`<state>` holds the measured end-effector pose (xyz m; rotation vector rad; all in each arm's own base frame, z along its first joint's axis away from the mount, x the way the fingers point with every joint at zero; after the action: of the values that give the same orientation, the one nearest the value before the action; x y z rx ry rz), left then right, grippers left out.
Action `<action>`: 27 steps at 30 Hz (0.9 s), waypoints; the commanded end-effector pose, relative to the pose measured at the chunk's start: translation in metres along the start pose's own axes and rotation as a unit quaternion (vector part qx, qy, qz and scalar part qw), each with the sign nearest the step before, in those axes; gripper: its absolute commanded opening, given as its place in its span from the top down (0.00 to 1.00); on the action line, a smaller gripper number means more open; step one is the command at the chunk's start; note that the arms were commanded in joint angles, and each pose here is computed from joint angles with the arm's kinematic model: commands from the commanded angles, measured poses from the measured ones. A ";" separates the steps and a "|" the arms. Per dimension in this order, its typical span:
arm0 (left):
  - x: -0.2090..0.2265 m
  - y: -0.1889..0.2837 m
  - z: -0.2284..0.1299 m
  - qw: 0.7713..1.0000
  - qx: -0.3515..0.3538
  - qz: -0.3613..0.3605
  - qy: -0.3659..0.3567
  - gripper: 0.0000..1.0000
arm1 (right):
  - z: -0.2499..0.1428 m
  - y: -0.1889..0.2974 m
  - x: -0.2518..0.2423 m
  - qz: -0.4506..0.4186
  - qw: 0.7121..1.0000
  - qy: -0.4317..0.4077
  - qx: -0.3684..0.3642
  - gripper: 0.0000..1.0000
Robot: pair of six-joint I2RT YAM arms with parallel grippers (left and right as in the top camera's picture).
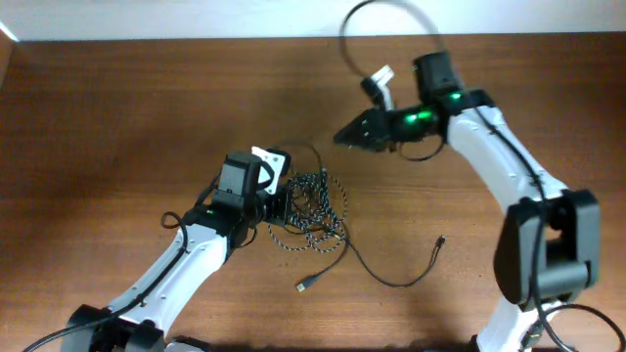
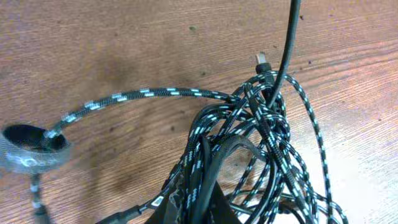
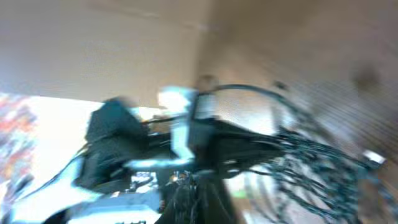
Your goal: Untangle cables
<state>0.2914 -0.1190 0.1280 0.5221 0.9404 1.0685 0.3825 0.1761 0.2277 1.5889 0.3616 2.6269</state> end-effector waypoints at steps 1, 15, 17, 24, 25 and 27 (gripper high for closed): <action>-0.001 0.000 0.000 1.000 -0.003 0.001 0.001 1.00 | 0.008 0.027 0.039 0.103 0.990 0.092 -0.033 0.96; 0.026 0.026 0.061 0.728 -0.044 -0.161 0.665 0.01 | -0.075 -0.056 -0.004 -0.316 0.914 -0.209 0.143 0.27; 0.016 0.039 0.088 0.742 -0.092 -0.231 0.622 0.01 | -0.076 -0.076 -0.014 -0.340 0.903 -0.231 0.128 0.27; 0.044 0.022 0.054 0.784 -0.099 -0.083 0.608 0.01 | -0.040 -0.112 -0.086 -0.349 0.928 -0.132 0.024 0.30; 0.062 0.019 0.030 0.767 -0.096 0.009 0.634 0.01 | -0.032 -0.115 -0.086 -0.343 0.933 -0.110 0.010 0.32; 0.071 0.019 0.007 0.754 -0.071 0.077 0.649 0.01 | -0.030 -0.110 -0.101 -0.391 0.915 -0.097 -0.009 0.36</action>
<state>0.3030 -0.0537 0.1222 -0.4403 2.0568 1.5628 0.3924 0.2639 0.1162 1.3620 0.7290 1.8873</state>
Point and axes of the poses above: each gripper's point midway between its finger pads, its own y axis back along the fingers, its own x axis along the line the jaws close on, z = x × y, the point moved 7 cm from there along y, back along the fingers, and after that the axes turned 13 degrees about y, right-handed, at the moved point
